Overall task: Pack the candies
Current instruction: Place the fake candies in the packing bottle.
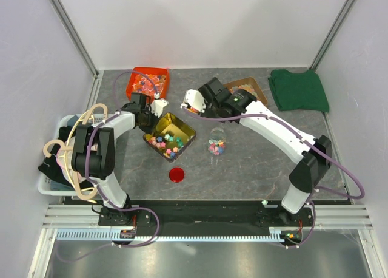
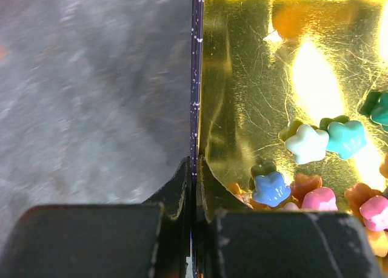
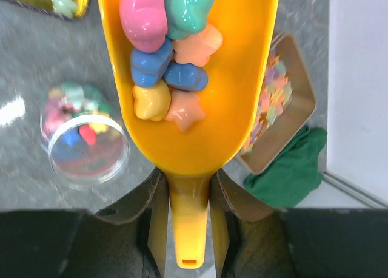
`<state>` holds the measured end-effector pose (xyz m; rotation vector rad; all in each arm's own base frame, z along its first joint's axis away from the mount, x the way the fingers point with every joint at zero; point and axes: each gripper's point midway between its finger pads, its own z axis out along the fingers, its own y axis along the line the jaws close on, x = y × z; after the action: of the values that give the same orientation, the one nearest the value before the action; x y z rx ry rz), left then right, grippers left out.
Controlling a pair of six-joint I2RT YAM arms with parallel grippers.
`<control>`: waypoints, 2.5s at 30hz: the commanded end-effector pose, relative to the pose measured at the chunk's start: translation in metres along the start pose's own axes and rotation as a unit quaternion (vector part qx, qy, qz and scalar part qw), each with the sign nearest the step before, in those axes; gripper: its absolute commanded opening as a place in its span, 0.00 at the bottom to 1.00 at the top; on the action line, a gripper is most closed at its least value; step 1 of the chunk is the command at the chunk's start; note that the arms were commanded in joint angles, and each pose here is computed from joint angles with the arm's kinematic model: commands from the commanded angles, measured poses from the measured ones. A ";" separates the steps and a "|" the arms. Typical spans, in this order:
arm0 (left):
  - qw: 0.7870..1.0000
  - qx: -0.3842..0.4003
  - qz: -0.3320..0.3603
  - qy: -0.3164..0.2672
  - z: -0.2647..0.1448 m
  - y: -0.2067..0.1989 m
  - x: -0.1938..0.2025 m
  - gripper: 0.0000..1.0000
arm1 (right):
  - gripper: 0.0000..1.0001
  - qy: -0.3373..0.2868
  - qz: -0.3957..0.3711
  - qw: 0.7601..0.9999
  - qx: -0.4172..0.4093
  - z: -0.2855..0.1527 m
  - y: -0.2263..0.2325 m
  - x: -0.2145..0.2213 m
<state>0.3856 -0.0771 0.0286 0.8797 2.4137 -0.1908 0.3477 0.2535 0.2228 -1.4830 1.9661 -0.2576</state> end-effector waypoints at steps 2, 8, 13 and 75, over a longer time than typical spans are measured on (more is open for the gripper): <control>0.997 0.049 0.038 -0.049 -0.012 -0.028 -0.025 0.02 | 0.00 0.004 -0.023 0.999 -0.021 -0.032 -0.002 0.034; 0.996 0.061 0.048 -0.050 -0.011 -0.037 -0.028 0.02 | 0.00 0.025 -0.032 0.997 -0.063 -0.050 0.014 0.075; 0.996 0.067 0.050 -0.045 -0.008 -0.041 -0.026 0.02 | 0.00 0.041 -0.035 0.995 -0.089 -0.056 0.035 0.099; 0.996 0.075 0.033 -0.034 -0.003 -0.045 -0.021 0.02 | 0.00 0.276 -0.249 0.927 0.056 -0.060 0.000 0.139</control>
<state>0.3628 -0.1080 0.0284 1.0016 2.3926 -0.3102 0.2854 0.1171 0.2029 -1.9823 1.9283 -0.9802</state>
